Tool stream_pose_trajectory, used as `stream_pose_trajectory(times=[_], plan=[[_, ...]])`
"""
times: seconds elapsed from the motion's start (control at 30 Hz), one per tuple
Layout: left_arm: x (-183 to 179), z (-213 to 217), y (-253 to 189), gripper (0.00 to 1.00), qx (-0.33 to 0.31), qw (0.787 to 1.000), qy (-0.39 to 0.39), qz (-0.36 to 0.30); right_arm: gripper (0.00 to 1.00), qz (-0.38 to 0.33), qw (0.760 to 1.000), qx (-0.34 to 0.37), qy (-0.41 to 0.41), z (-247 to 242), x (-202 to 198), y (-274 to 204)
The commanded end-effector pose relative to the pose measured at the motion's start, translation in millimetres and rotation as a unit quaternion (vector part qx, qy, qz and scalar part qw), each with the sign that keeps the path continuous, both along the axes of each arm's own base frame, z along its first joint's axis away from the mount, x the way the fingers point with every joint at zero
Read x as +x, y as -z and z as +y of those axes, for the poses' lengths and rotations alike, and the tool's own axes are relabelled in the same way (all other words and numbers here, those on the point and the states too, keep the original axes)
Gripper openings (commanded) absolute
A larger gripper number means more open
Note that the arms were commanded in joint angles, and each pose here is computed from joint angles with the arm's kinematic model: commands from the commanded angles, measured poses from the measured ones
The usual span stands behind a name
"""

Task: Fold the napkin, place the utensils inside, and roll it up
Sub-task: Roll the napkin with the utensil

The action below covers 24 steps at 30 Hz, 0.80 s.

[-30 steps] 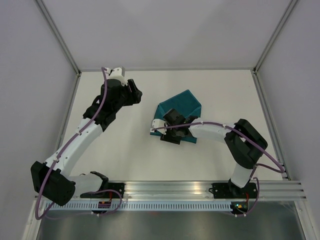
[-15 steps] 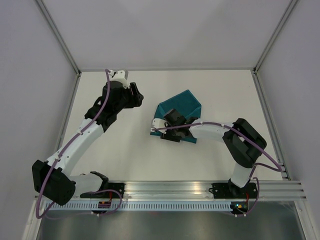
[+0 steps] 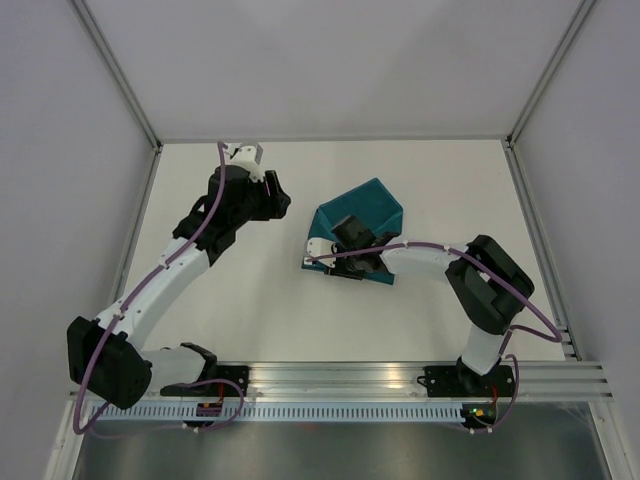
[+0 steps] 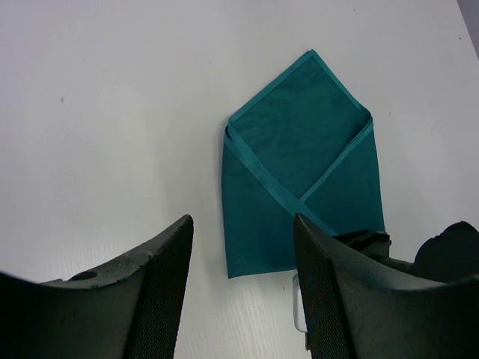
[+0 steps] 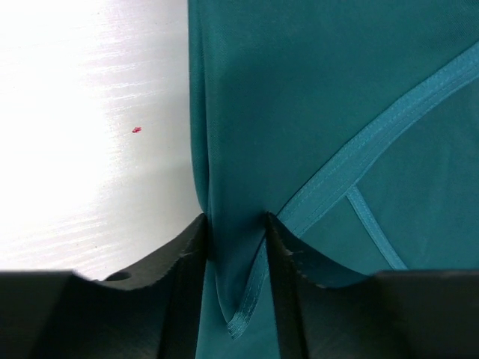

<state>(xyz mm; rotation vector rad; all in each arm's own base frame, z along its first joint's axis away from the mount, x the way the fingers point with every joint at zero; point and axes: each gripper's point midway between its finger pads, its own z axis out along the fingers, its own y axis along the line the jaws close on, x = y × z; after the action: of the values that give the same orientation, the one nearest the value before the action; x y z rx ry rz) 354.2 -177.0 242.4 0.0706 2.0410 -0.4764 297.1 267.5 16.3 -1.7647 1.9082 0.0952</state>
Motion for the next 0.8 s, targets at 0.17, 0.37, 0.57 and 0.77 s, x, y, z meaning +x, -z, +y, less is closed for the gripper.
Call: stream_pose_trajectory(times=[0.17,0.37,0.57,0.77], plan=[[-12,-5,-20,0.62,-0.019,0.998,0.036,-0.054,0.33,0.138,0.986,-0.088,-0.014,-46,-57,61],[-28,-14,-46,0.62,-0.033,0.99,0.057,-0.124,0.22,0.187,0.98,-0.067,-0.018,-46,-63,58],[-53,-20,-77,0.62,-0.043,0.973,0.064,-0.216,0.17,0.243,0.968,-0.055,-0.016,-54,-67,56],[-86,-41,-89,0.62,-0.019,0.944,0.135,-0.3,0.17,0.277,0.96,-0.041,-0.011,-60,-66,53]])
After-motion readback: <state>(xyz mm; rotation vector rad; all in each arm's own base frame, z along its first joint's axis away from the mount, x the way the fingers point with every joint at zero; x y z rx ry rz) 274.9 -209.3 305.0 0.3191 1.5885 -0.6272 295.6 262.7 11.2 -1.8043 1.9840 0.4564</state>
